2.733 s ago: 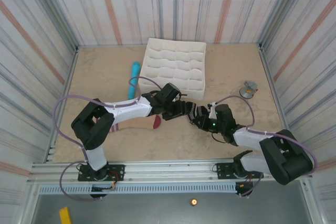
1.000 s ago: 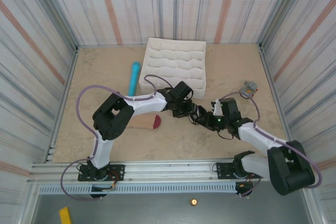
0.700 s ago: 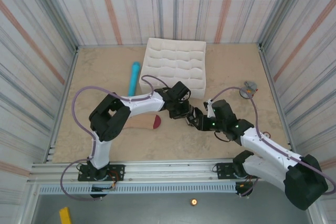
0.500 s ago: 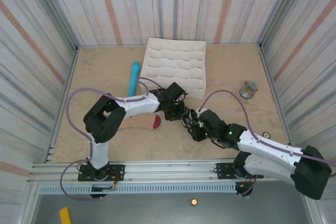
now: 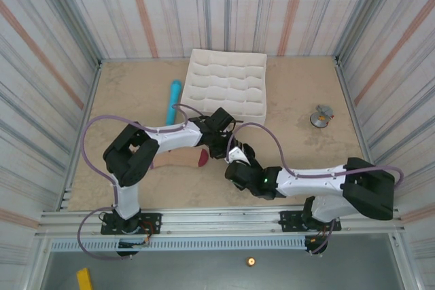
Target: Roll the socks
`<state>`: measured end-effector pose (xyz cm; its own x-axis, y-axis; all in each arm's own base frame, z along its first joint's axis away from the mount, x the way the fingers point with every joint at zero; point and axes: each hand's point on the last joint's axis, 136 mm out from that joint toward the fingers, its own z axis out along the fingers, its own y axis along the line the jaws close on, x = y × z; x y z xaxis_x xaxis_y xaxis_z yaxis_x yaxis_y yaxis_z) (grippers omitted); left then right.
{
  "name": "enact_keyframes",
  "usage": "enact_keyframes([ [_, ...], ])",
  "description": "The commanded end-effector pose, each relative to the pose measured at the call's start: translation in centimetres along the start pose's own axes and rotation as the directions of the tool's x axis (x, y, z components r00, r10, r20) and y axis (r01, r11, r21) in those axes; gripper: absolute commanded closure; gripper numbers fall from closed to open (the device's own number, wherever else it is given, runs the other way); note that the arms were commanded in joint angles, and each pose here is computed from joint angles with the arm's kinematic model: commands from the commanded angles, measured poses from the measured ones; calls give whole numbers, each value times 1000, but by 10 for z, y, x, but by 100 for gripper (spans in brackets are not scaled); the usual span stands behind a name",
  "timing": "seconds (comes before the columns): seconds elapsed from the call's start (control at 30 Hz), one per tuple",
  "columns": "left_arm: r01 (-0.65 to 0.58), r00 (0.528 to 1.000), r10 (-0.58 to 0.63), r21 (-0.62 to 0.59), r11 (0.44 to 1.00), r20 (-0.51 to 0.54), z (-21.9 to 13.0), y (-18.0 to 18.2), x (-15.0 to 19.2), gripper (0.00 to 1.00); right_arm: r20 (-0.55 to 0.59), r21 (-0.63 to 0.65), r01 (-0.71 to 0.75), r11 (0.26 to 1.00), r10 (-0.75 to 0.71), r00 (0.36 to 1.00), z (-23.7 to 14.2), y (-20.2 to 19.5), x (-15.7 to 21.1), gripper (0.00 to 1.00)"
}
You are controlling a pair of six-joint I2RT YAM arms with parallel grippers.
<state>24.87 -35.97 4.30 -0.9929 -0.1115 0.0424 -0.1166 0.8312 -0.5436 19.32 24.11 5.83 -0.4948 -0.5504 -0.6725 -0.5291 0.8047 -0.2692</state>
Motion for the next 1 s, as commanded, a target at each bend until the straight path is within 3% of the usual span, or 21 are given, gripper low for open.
enact_keyframes([
  [0.0, 64, 997, -67, -99, 993, -30, -3, 34, 12, 95, 87, 77, -7, 997, 1, 996, 3, -7, -22, 33],
  [0.27, 86, 996, -89, -84, 993, -30, -3, 39, 14, 95, 67, 84, -21, 996, 15, 998, 17, -5, -12, 39],
  [0.4, 88, 996, -89, -55, 995, -25, -1, 35, 13, 90, 41, 64, -74, 995, 72, 997, 21, -9, -1, 61],
  [0.47, 88, 996, -89, -31, 996, -14, -2, 31, 12, 81, 34, 49, -103, 993, 102, 994, 22, -11, 4, 69],
  [0.57, 91, 996, -91, 1, 996, 8, -6, 27, 10, 51, 8, -2, -145, 989, 145, 989, 23, -10, 14, 78],
  [0.63, 86, 996, -86, 21, 996, 26, -10, 22, 6, 38, -18, -54, -185, 981, 185, 983, 25, -8, 21, 81],
  [0.8, 55, 996, -59, 47, 997, 69, -21, 13, 1, 23, -112, -155, -314, 937, 299, 948, 30, -6, 36, 87],
  [0.97, 12, 990, -24, 83, 996, 137, -34, 6, -7, 16, -196, -242, -483, 842, 445, 874, 32, -10, 49, 92],
])
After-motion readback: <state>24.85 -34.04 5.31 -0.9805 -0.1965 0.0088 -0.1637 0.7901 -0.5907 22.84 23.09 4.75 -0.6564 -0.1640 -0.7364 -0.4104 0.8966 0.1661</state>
